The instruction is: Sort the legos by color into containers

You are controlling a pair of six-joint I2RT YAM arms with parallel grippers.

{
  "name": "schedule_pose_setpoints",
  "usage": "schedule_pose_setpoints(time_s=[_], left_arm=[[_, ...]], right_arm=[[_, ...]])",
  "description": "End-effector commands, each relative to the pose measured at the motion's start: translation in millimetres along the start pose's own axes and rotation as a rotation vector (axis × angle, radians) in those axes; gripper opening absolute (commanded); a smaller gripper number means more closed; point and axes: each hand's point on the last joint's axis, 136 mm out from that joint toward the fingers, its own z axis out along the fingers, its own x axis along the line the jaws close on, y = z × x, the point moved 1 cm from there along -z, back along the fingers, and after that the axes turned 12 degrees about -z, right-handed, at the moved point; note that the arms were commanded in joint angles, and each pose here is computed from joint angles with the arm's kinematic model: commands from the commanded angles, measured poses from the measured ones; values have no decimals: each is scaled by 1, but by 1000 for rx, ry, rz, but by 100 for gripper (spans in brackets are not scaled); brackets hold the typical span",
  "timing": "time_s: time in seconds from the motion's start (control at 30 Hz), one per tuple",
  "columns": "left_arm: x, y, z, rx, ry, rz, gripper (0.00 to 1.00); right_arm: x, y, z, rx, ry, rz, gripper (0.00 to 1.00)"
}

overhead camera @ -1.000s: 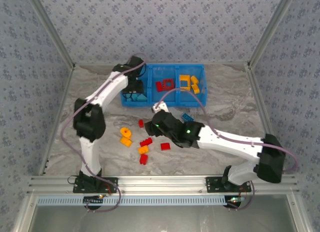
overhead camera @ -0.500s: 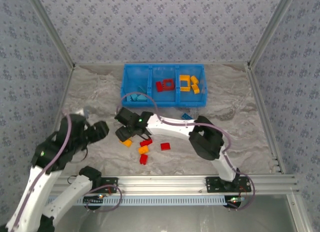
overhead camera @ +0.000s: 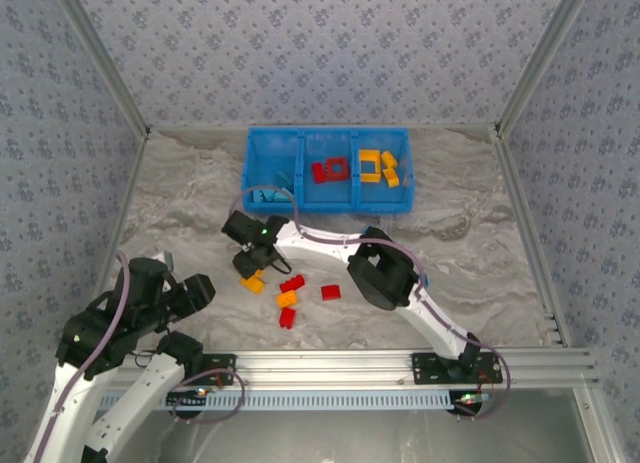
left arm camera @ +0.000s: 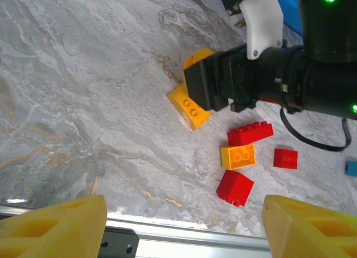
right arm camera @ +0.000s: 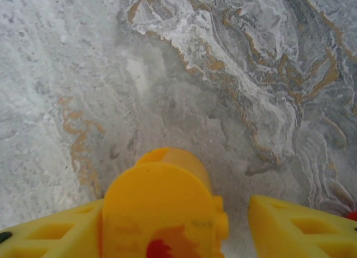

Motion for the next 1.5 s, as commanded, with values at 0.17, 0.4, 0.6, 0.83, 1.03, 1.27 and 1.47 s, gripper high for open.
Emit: schedule_pose_setpoints(time_s=[0.17,0.4,0.6,0.83,1.03,1.27,1.47], left_arm=[[-5,-3,-3,10,-51,-16,73],[-24,-3,3,40,-114,-7,73],[-94,3,6,130,-332,34,73],[-193,8,19,153,-403,249,71],[-275,-16,44,159,-516,351,71],[-312,-45,79,170,-530,422,70],[-310,-53,92,187,-515,422,70]], right_arm=[[-3,3,9,20,19,24,47],[-9,16,-17,-37,-17,34,30],[-66,38,-139,-244,-131,128,28],[-189,-25,-221,-296,-281,375,29],[-286,-81,-215,-247,-395,604,29],[-349,-100,-158,-63,-445,704,28],[-372,-99,-119,-62,-385,738,28]])
